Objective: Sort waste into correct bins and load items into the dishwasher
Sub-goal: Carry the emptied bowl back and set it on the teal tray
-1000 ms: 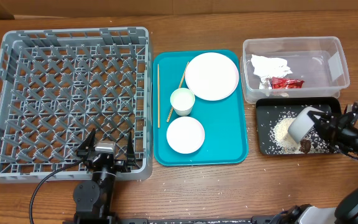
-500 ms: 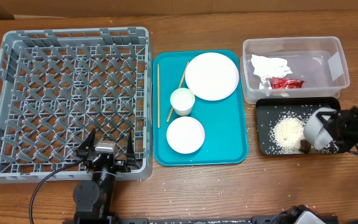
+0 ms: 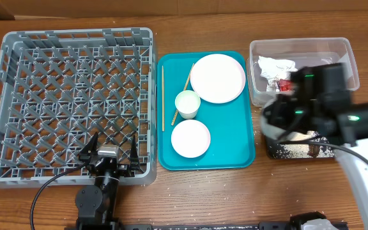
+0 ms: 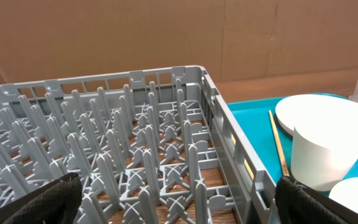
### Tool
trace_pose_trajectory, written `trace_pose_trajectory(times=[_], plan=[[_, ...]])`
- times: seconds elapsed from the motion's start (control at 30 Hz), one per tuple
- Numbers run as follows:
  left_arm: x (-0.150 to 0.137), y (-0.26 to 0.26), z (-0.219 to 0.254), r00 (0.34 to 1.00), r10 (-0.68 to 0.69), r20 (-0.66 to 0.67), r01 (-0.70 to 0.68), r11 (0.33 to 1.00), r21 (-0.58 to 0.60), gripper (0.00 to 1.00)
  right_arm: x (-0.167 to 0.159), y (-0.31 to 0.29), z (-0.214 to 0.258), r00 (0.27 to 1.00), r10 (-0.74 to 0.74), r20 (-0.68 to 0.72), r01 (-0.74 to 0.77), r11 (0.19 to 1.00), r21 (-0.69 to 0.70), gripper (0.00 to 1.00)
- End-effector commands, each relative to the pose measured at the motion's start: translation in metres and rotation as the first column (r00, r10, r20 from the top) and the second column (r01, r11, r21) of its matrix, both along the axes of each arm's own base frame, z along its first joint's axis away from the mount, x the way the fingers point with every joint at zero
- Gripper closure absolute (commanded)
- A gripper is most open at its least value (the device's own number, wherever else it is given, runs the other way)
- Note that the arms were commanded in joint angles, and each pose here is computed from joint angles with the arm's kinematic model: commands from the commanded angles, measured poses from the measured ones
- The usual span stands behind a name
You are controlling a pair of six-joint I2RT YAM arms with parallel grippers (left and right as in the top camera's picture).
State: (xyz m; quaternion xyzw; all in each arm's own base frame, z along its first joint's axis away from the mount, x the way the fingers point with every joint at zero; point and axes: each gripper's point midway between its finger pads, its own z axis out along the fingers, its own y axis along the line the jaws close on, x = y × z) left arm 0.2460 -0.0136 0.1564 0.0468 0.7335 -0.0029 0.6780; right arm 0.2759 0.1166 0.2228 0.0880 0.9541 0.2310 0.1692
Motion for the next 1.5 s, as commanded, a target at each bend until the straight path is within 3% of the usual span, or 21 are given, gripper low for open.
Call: trace_pose_trajectory(times=[0.0,0.3,0.8,0.9,1.0,1.07,1.27,1.47], plan=[[0.0,0.001,-0.001,1.0,0.001,0.004,-0.001,1.0,0.012,0.0,0.008,0.022,-0.018,1.0,-0.008,-0.023,0.006,0.993,-0.118,0.96],[0.0,0.001,-0.001,1.0,0.001,0.004,-0.001,1.0,0.012,0.0,0.012,0.086,-0.091,0.977,0.151,-0.153,-0.182,0.959,-0.216,0.96],[0.0,0.001,-0.001,1.0,0.001,0.004,-0.001,1.0,0.012,0.0,0.028,0.104,-0.156,0.96,0.14,-0.243,-0.201,0.948,-0.247,0.96],[0.0,0.001,-0.001,1.0,0.001,0.004,-0.001,1.0,0.012,0.0,0.03,0.104,-0.156,0.962,0.14,-0.234,-0.198,0.949,-0.247,0.92],[0.0,0.001,-0.001,1.0,0.001,0.004,-0.001,1.0,0.012,0.0,0.032,0.105,-0.156,0.963,0.141,-0.228,-0.197,0.95,-0.244,0.76],[0.0,0.001,-0.001,1.0,0.001,0.004,-0.001,1.0,0.012,0.0,0.031,0.107,-0.155,0.963,0.145,-0.229,-0.199,0.952,-0.234,0.72],[0.0,0.001,-0.001,1.0,0.001,0.004,-0.001,1.0,0.012,0.0,0.035,0.121,-0.139,0.961,0.17,-0.217,-0.208,0.964,-0.165,0.7],[0.0,0.001,-0.001,1.0,0.001,0.004,-0.001,1.0,0.012,0.0,0.055,0.131,-0.078,0.975,0.179,-0.133,-0.198,0.97,-0.144,0.69]])
